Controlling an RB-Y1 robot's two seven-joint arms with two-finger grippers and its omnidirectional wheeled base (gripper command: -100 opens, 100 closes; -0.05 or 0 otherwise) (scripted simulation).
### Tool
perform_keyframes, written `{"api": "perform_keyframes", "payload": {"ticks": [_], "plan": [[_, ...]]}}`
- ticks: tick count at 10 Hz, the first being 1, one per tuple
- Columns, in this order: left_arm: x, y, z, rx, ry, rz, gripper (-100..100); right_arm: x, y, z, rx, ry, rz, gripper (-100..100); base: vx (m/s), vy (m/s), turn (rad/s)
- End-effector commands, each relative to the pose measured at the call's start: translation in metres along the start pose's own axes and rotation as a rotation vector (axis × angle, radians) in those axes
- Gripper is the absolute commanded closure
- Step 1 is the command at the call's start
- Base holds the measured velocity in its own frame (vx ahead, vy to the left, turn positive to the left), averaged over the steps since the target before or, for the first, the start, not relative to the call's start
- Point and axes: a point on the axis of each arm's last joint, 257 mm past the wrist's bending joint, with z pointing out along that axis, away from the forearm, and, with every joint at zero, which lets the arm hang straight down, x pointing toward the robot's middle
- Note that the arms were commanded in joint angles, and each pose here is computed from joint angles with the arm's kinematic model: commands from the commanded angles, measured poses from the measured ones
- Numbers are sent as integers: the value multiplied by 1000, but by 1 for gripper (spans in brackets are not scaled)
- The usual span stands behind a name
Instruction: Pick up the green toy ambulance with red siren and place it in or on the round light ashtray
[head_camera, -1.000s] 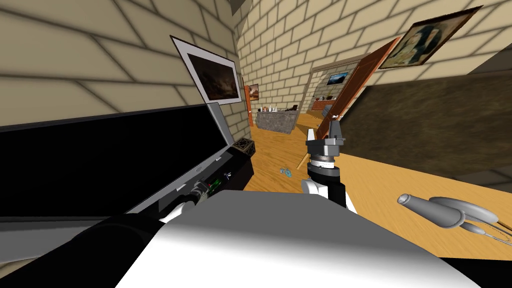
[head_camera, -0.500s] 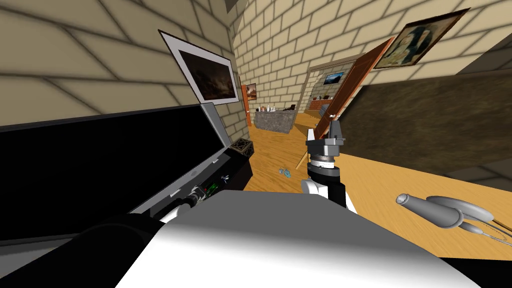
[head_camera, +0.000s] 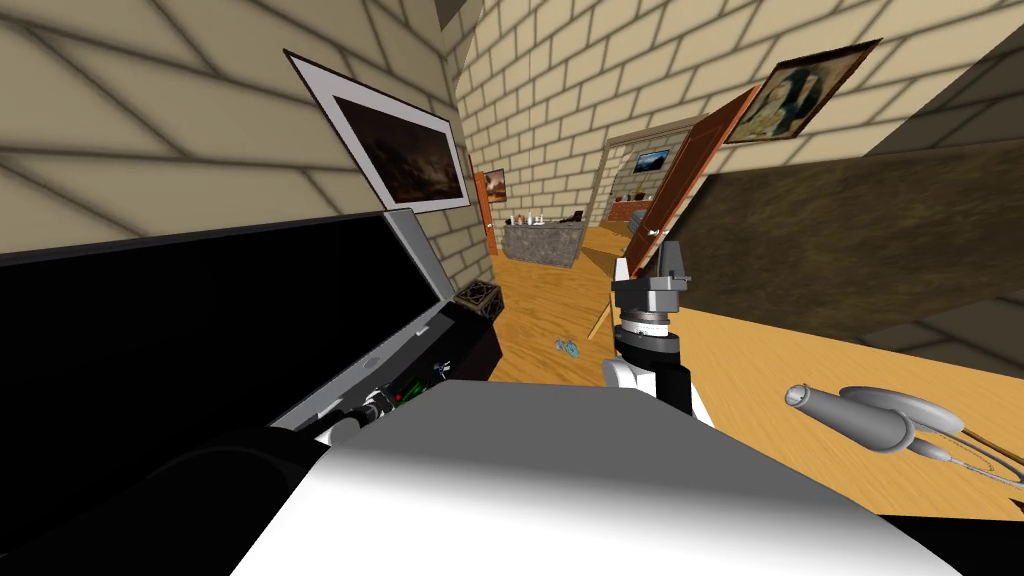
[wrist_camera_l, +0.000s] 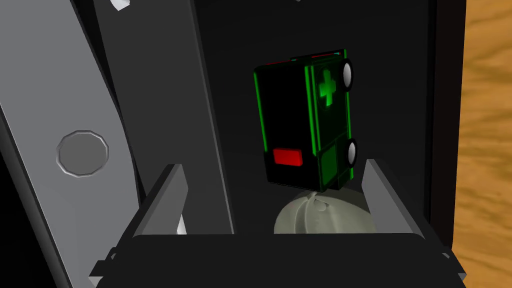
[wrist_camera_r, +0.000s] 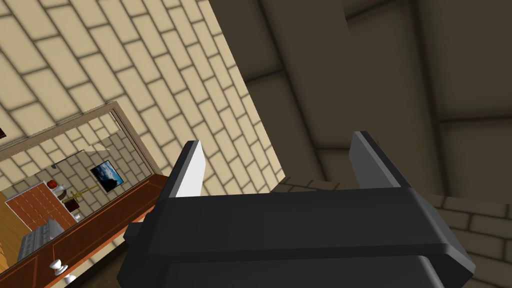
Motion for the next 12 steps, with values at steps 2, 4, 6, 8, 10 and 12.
{"api": "perform_keyframes", "payload": {"ticks": [2, 4, 6, 8, 10, 12], "plan": [[-40, 22, -4, -86, -74, -34, -100, 0, 0, 0, 0, 0, 0, 0, 94, 6, -77], [-64, 33, -9, -138, -117, -58, -100, 0, 0, 0, 0, 0, 0, 0, 85, 5, -59], [-86, 46, -14, -195, -157, -83, -100, 0, 0, 0, 0, 0, 0, 0, 88, 23, -66], [-102, 56, -20, -241, -187, -105, -100, 0, 0, 0, 0, 0, 0, 0, 83, 23, -70], [-121, 70, -26, -289, -223, -137, -100, 0, 0, 0, 0, 0, 0, 0, 72, 29, -52], [-144, 95, -36, -367, -266, -188, -100, 0, 0, 0, 0, 0, 0, 0, 119, 64, -94]]}}
